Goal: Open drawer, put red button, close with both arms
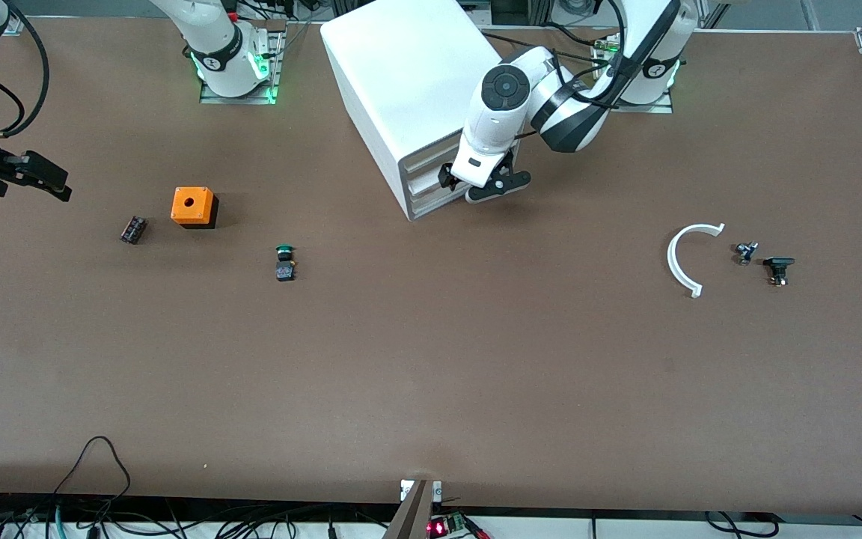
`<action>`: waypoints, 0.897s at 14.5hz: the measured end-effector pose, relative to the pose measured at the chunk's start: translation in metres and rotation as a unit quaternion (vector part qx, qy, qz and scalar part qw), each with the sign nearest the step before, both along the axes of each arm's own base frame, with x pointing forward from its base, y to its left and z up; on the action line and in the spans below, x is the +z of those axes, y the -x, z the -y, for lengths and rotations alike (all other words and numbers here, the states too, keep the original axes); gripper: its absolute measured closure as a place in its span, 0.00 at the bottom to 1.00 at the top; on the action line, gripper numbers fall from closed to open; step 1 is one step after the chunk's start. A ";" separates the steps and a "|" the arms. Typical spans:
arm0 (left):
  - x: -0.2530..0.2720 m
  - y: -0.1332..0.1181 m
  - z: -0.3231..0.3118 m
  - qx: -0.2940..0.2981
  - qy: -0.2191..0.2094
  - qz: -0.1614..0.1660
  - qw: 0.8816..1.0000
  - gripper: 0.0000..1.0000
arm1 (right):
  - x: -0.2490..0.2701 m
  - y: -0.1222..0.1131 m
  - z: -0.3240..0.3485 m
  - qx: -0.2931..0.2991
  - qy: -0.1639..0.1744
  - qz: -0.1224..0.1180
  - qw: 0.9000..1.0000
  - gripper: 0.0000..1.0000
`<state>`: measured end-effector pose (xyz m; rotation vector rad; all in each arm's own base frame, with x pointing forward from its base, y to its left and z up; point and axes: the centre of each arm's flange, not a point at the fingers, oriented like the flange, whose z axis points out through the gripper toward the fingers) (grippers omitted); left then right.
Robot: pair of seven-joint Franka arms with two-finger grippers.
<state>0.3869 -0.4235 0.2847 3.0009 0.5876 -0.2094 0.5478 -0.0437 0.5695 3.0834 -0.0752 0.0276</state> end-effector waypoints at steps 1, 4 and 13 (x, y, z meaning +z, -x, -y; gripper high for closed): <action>0.001 -0.002 -0.002 0.003 0.000 0.001 1.000 0.00 | 0.001 0.000 0.000 0.000 0.000 0.001 1.000 0.00; 0.025 -0.038 -0.030 0.041 0.001 0.024 0.999 0.00 | 0.001 0.000 0.000 0.000 0.000 0.001 1.000 0.00; 0.186 -0.156 -0.175 0.144 -0.018 0.091 0.985 0.00 | 0.002 0.001 -0.001 0.001 0.000 -0.005 1.000 0.00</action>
